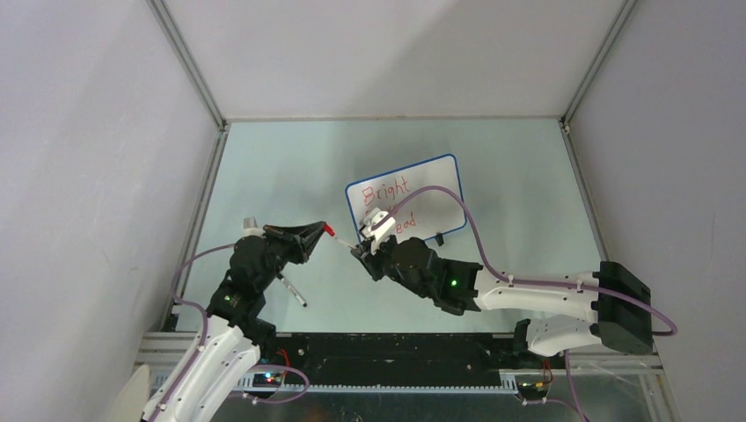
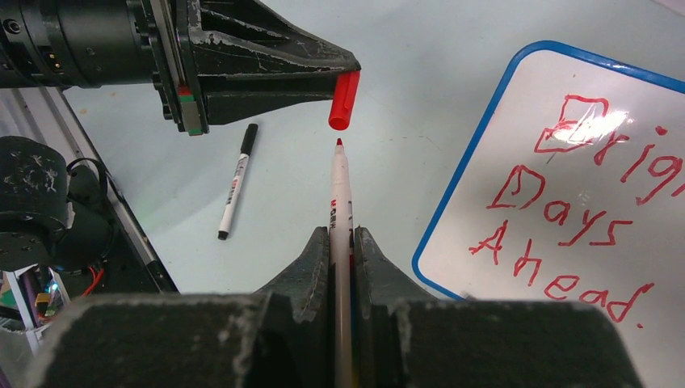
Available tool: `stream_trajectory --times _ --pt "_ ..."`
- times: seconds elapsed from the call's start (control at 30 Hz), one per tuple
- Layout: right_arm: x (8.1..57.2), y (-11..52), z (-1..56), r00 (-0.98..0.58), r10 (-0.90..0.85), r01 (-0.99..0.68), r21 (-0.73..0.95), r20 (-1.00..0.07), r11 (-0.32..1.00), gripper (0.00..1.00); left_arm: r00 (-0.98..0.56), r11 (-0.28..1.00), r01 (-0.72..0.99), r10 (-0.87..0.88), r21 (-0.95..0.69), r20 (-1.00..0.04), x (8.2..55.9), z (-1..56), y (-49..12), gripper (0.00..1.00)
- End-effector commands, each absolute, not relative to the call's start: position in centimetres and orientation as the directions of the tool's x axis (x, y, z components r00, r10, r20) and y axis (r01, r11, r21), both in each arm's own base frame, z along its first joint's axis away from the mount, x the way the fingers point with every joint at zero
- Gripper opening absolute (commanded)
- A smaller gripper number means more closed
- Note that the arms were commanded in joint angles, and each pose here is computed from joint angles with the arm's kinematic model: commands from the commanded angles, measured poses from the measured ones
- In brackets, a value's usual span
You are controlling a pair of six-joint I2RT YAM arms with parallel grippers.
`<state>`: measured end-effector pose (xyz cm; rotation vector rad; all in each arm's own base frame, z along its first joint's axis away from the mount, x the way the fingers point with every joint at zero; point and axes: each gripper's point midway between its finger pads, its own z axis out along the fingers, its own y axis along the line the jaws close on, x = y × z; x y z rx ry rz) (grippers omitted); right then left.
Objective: Write a sentence on the whiteboard
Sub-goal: Close the whiteboard marker at the center of the board.
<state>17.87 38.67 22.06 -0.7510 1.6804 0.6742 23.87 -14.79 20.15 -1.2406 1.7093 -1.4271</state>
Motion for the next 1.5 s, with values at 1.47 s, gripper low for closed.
stream_trajectory --times 1.47 --pt "20.9 41.5 24.7 -0.073 -0.076 -0.709 -0.002 -0.994 0.705 0.0 -0.457 -0.131 -0.279 -0.853 -0.951 0.251 23.7 20.7 -16.1 0.0"
